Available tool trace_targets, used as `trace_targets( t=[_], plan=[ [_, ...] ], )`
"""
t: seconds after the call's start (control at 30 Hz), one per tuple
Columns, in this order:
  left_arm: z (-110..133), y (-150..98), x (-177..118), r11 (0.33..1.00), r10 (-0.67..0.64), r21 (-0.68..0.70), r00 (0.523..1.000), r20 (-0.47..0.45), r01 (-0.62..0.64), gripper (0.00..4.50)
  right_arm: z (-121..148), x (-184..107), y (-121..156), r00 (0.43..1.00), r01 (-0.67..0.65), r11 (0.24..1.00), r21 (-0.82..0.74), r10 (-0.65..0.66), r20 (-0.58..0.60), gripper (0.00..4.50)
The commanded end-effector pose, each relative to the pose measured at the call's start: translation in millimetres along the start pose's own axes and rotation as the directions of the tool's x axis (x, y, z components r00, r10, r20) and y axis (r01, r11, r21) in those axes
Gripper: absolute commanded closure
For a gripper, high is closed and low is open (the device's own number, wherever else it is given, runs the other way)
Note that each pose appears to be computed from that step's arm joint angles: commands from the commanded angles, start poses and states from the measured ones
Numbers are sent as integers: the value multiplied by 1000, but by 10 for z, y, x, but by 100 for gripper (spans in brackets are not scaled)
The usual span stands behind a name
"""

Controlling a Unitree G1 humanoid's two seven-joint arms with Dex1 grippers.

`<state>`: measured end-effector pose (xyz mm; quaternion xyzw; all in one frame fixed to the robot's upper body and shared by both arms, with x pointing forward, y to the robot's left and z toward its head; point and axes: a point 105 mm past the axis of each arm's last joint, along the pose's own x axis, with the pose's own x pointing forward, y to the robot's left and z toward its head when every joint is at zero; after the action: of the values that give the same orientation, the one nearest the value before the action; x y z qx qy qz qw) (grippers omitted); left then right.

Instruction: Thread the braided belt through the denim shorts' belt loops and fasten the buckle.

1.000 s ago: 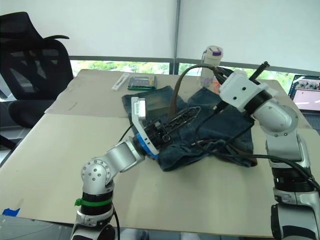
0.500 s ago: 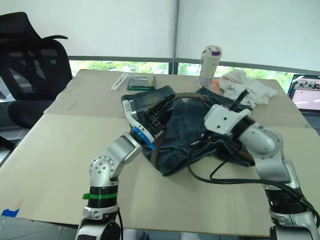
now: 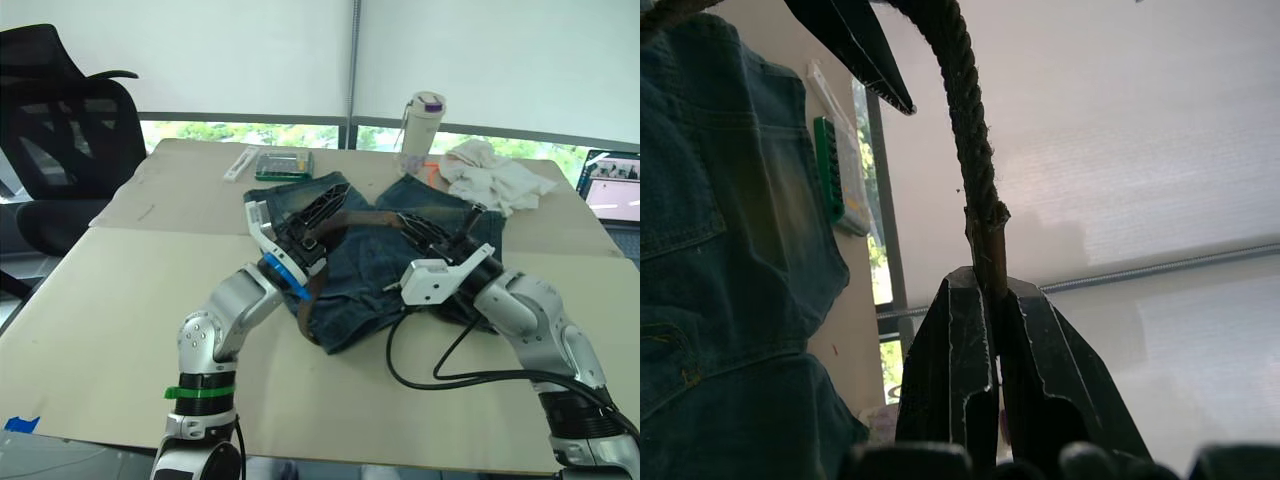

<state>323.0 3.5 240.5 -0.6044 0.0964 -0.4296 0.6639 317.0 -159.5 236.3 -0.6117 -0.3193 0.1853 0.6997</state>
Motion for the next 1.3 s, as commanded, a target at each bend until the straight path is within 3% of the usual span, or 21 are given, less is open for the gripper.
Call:
trace_targets(
  t=[0.03,0.4,0.87,1.17,1.23,1.3],
  plan=[
    [-65,-203,86,998,-65,3,997,-37,65,1,38,7,-113,998,52,998,-30,-52,22,450],
    [-37,-182,72,999,-53,-2,998,-36,53,1,110,40,-90,996,73,997,-40,-71,49,450],
    [-42,-80,35,1000,-1,17,999,-54,2,447,61,28,-92,996,89,996,-24,-88,27,450],
    [-79,-26,23,999,25,25,997,-76,-23,447,102,24,-75,996,84,996,-27,-83,41,450],
    [-64,13,11,999,40,26,996,-73,-39,447,71,-4,-74,997,72,997,39,-73,12,450],
    [-34,51,-6,998,59,34,996,-69,-57,450,74,-24,-85,997,79,992,97,-80,11,366]
  ],
)
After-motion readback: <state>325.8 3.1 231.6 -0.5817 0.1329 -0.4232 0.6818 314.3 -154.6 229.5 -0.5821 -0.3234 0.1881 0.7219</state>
